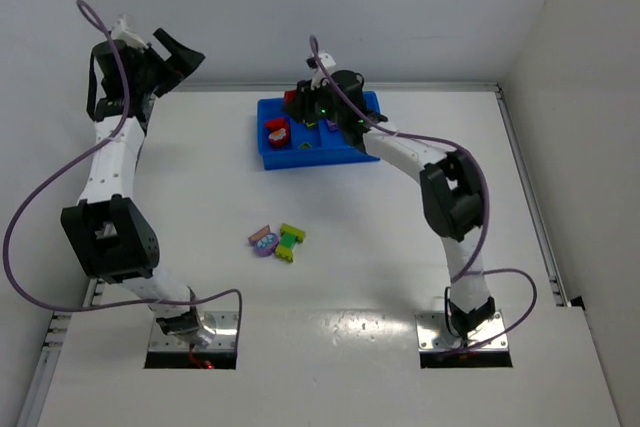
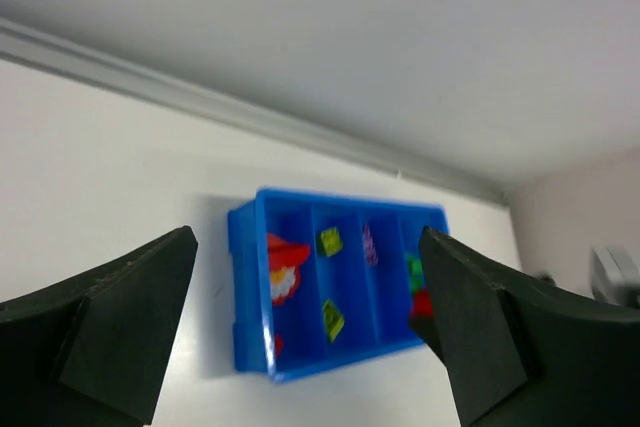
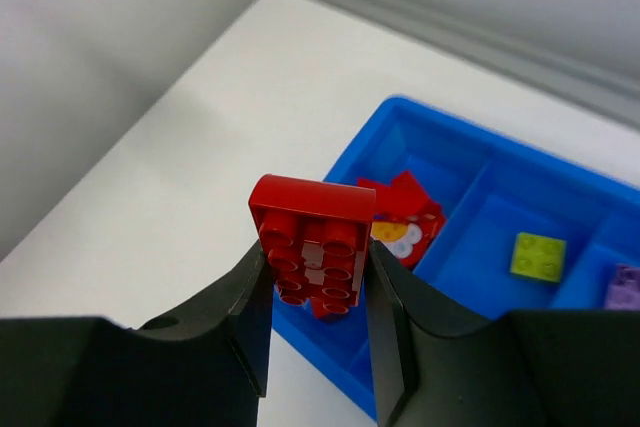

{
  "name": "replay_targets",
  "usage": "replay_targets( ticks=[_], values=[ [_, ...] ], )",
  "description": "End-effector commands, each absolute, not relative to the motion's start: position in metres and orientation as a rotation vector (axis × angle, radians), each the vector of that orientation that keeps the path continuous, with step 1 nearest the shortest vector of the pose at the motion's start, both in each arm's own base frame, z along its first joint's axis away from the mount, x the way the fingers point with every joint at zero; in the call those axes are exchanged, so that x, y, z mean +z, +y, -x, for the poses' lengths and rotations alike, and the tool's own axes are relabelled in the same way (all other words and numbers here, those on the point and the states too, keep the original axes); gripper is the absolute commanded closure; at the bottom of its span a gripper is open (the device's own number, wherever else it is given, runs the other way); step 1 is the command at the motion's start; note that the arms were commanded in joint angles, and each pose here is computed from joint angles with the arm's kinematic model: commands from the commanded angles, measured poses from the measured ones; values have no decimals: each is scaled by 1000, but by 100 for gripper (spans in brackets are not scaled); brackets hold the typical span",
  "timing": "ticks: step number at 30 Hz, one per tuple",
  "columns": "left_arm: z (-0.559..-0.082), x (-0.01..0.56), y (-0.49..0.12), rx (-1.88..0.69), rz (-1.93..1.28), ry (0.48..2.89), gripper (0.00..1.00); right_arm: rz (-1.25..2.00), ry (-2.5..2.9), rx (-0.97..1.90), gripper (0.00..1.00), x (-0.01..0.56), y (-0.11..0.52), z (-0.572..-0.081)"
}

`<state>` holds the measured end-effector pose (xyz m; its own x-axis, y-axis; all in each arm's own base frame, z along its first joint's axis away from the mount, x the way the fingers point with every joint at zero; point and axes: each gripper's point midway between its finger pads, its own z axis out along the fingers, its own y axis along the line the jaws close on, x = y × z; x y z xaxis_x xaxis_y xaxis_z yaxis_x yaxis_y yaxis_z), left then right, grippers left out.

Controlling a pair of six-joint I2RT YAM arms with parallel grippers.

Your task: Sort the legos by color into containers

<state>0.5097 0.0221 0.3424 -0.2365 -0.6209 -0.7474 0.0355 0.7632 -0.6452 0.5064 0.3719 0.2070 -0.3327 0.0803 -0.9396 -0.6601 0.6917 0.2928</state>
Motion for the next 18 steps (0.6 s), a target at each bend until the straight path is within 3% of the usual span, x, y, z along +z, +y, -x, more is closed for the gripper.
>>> replay_targets(
  ticks=[1,3,9,13,14,16,17,18],
  values=[
    [-482,342,-12,-624,181,1845,0,488,1724,912,100,216,408,-510],
    [-472,325,-14,-610,136,1918,0,481,1792,893,100,182,412,-520],
    [-446,314,-13,-568,80,1965,0,508,1805,882,98,163,422,-535],
    [-439,305,-14,-554,59,1992,0,542,1829,898,71,148,427,-534],
    [-438,301,-15,-566,57,2000,0,558,1837,911,53,146,433,-528],
    [-434,294,-17,-576,52,2024,0,566,1835,905,37,148,433,-528],
    [-435,293,-19,-557,24,2024,0,576,1833,917,22,148,434,-526],
    [-432,292,-22,-549,7,2026,0,576,1828,918,18,153,433,-524]
  ],
)
